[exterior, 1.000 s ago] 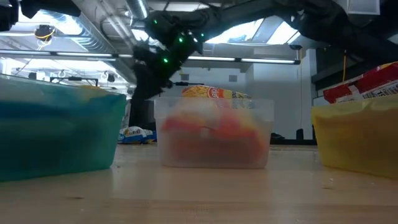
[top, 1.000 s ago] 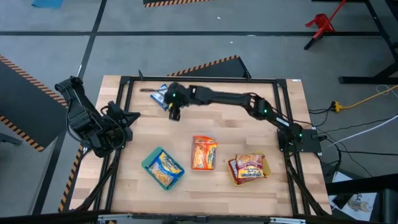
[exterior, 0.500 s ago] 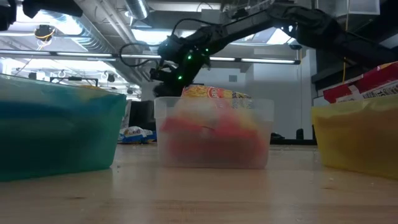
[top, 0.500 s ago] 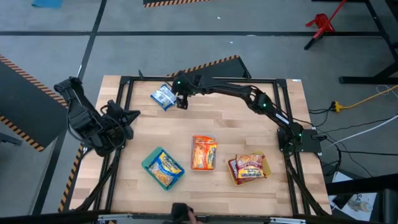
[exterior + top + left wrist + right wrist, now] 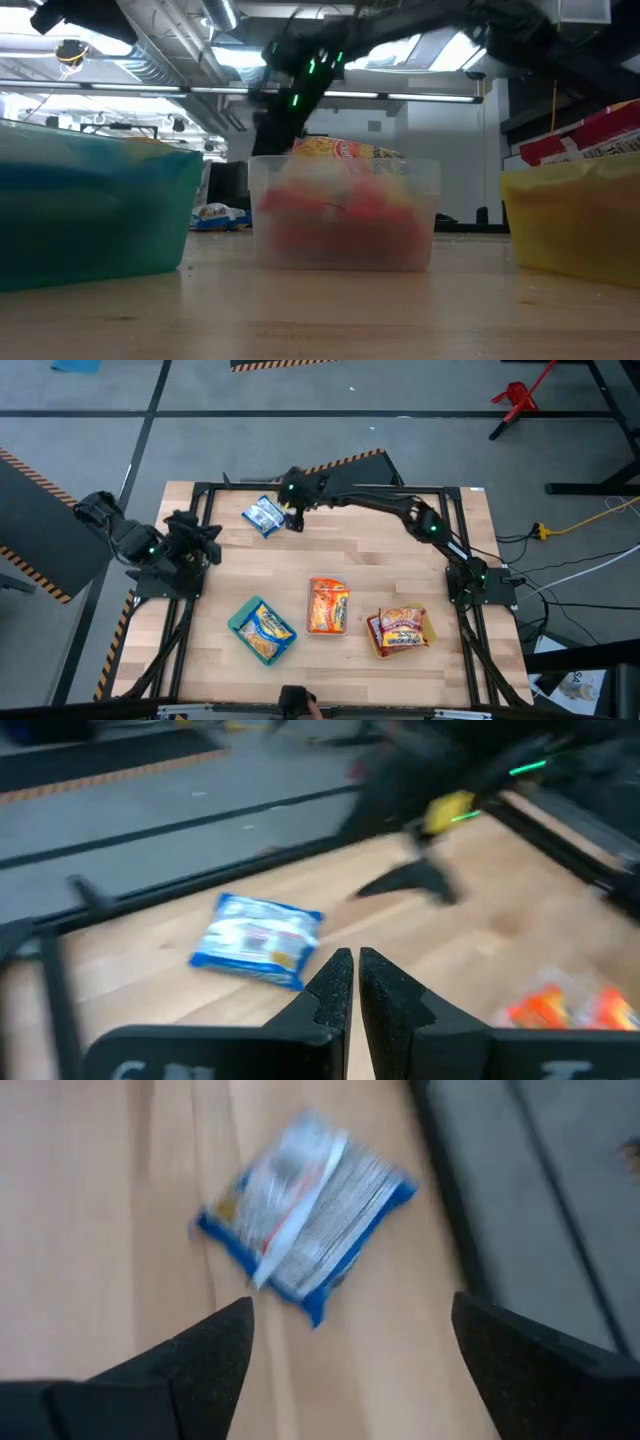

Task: Sort Maruchan noodles
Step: Put the blue noodle pack into the green bin

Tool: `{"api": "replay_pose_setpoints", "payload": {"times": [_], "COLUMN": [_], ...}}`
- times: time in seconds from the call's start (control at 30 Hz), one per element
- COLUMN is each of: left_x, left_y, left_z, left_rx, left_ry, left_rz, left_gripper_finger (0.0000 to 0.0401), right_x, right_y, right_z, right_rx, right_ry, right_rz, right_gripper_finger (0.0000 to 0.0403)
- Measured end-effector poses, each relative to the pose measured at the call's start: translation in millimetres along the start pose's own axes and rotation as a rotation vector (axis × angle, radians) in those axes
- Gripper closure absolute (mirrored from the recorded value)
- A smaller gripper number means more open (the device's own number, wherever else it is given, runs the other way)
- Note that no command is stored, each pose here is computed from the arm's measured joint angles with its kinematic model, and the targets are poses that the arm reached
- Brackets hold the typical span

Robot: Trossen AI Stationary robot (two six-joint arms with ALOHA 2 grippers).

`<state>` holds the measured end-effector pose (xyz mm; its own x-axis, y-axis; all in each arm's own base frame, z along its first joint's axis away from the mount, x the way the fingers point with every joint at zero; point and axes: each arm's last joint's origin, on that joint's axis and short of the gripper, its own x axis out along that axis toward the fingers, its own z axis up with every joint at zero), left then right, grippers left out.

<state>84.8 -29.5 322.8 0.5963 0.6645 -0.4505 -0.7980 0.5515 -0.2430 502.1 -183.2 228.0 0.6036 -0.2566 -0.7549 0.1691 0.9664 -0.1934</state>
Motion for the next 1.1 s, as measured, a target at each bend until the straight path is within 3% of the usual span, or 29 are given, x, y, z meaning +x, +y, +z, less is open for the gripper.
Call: {"api": "replay_pose_setpoints", "payload": {"times": [0.27,0.47,0.53,0.67,0.9,1.1], "left_x": [23.5,70.2,92.2,137.5,200.8,248.1], "left_y": [-8.1,-32.2,-32.0,-6.2,55.0,91.4], "left_z": [30.8,57.3,63.3,71.9,87.5,74.2], "left_rx": [-0.097,-0.041,0.017,0.048,0.021,-0.021], "left_ry": [0.033,0.124,0.146,0.244,0.402,0.556], "left_rz": [0.193,0.089,0.122,0.307,0.358,0.401], "left_gripper_finger": [0.0400,0.0400,0.0401,0.0401,0.0401,0.0401], "right_x": [-100.1,-163.2,-176.7,-205.7,-227.8,-228.8], "right_y": [-31.4,-51.3,-56.2,-61.7,-57.7,-56.3], "right_z": [26.6,32.8,30.8,28.0,20.9,17.1], "right_rx": [0.019,0.046,0.055,0.066,0.066,0.066], "right_ry": [-0.132,-0.229,-0.230,-0.242,-0.194,-0.156], "right_rz": [-0.064,-0.094,-0.104,-0.120,-0.103,-0.092], "right_gripper_finger": [0.0078,0.0078,0.0078,0.0078,0.0078,0.0078]}}
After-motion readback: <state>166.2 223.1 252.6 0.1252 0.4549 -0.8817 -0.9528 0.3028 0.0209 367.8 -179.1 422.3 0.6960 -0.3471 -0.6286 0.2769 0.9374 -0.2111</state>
